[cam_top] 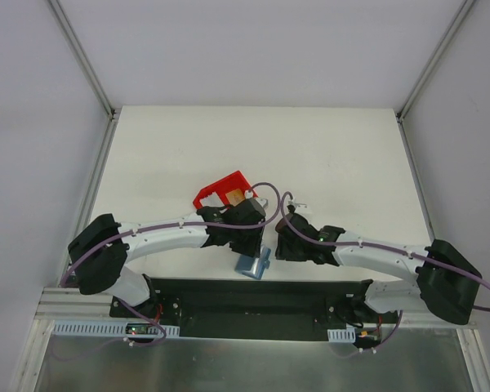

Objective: Put the credit cards into the card holder
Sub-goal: Close the card holder at the center of the board.

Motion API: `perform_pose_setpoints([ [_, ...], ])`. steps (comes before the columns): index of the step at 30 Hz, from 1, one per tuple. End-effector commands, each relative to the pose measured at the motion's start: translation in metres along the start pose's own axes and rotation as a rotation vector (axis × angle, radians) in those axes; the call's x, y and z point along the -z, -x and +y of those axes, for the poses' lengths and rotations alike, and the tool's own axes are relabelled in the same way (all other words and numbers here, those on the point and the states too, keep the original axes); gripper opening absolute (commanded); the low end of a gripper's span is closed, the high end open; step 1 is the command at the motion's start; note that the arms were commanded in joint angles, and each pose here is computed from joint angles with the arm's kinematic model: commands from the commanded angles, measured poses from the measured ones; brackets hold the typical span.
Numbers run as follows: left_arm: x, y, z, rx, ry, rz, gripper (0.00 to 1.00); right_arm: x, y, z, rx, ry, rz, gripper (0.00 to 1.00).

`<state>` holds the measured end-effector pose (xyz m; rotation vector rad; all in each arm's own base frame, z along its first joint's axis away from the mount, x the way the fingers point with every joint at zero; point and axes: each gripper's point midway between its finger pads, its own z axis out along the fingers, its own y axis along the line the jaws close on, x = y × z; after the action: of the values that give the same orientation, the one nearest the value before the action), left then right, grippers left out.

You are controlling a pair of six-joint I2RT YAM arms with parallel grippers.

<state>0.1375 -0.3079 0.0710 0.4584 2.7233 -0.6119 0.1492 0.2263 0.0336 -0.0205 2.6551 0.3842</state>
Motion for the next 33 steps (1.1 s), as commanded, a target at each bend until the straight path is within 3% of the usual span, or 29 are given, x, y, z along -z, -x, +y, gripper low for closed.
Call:
perform_pose_setpoints([
  [1, 0.005, 0.001, -0.026, -0.032, -0.087, 0.038, 0.29, 0.005, -0.001, -0.010, -0.022, -0.023, -0.020, 0.44],
  [9, 0.002, -0.019, -0.022, -0.036, -0.120, 0.086, 0.31, 0.011, -0.001, -0.009, -0.031, 0.012, -0.034, 0.44],
  [18, -0.013, -0.026, -0.010, -0.041, -0.094, 0.087, 0.21, 0.010, -0.006, -0.004, -0.031, 0.029, -0.014, 0.44],
  [25, -0.030, -0.036, -0.003, -0.025, -0.068, 0.132, 0.05, 0.010, -0.006, 0.005, -0.012, 0.044, -0.001, 0.42],
  [33, -0.046, -0.041, 0.014, 0.038, 0.001, 0.103, 0.03, 0.008, -0.008, 0.037, -0.041, 0.192, 0.009, 0.37],
])
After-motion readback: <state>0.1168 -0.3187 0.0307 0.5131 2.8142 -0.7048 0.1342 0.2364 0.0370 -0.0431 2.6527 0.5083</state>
